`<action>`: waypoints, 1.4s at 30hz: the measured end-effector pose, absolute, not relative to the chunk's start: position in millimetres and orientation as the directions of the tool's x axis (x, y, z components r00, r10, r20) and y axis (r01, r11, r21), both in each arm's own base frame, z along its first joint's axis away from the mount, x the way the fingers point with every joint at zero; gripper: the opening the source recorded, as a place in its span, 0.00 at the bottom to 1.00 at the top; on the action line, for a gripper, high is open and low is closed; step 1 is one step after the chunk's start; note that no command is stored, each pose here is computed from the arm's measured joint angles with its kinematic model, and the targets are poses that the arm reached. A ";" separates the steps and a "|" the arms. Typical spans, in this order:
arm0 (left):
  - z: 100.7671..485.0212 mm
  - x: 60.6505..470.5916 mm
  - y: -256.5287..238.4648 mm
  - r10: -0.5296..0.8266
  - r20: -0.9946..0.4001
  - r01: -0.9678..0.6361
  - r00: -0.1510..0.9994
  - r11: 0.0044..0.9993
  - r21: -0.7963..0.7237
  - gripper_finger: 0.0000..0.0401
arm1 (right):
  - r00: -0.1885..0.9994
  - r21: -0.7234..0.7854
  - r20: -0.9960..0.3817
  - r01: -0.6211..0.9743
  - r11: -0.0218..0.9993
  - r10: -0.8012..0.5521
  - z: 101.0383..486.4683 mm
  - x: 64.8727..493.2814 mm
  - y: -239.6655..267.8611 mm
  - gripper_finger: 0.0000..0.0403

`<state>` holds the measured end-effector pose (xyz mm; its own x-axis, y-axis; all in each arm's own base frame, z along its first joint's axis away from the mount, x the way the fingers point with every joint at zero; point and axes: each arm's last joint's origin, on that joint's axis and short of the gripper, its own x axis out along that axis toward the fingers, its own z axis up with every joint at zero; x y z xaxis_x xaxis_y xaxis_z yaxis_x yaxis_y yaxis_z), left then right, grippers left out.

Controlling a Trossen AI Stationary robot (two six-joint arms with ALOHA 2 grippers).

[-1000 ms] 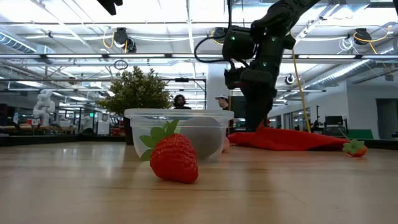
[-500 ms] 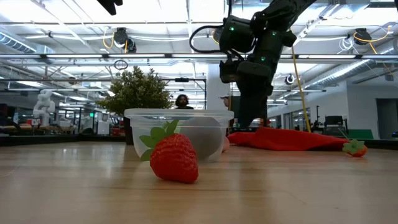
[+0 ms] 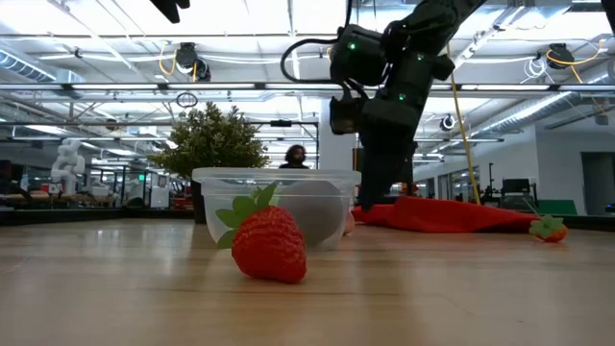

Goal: Pick and placing Produce into tupperware
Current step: Put the pink peach into the transparent bin

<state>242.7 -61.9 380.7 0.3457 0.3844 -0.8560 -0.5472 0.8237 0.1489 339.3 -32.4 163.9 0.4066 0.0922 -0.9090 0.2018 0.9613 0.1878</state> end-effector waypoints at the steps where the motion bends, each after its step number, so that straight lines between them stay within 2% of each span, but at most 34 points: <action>1: 380.8 242.6 -61.9 0.384 -0.856 -0.547 0.346 0.824 0.148 0.68 | 0.411 0.188 -0.907 0.195 0.963 0.093 162.3 340.8 -31.8 0.78; 11: 381.0 243.2 -61.5 0.386 -0.853 -0.550 0.350 0.822 0.146 0.68 | 0.476 0.180 -0.875 0.157 0.971 0.085 162.1 348.7 -32.4 0.78; 30: 381.5 244.8 -61.9 0.386 -0.847 -0.552 0.366 0.822 0.136 0.68 | 0.431 0.179 -0.898 0.181 0.967 0.086 132.5 356.7 -35.4 0.78; 42: 381.5 244.8 -61.9 0.386 -0.847 -0.547 0.365 0.825 0.140 0.68 | 0.466 0.165 -0.882 0.172 0.971 0.068 145.5 359.2 -42.2 0.78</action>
<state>244.8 -61.9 381.5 0.3654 0.3864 -0.8468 -0.5474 0.8250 0.1402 359.2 -42.2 145.5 0.4664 0.0675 -0.8820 0.1721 0.9711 0.1654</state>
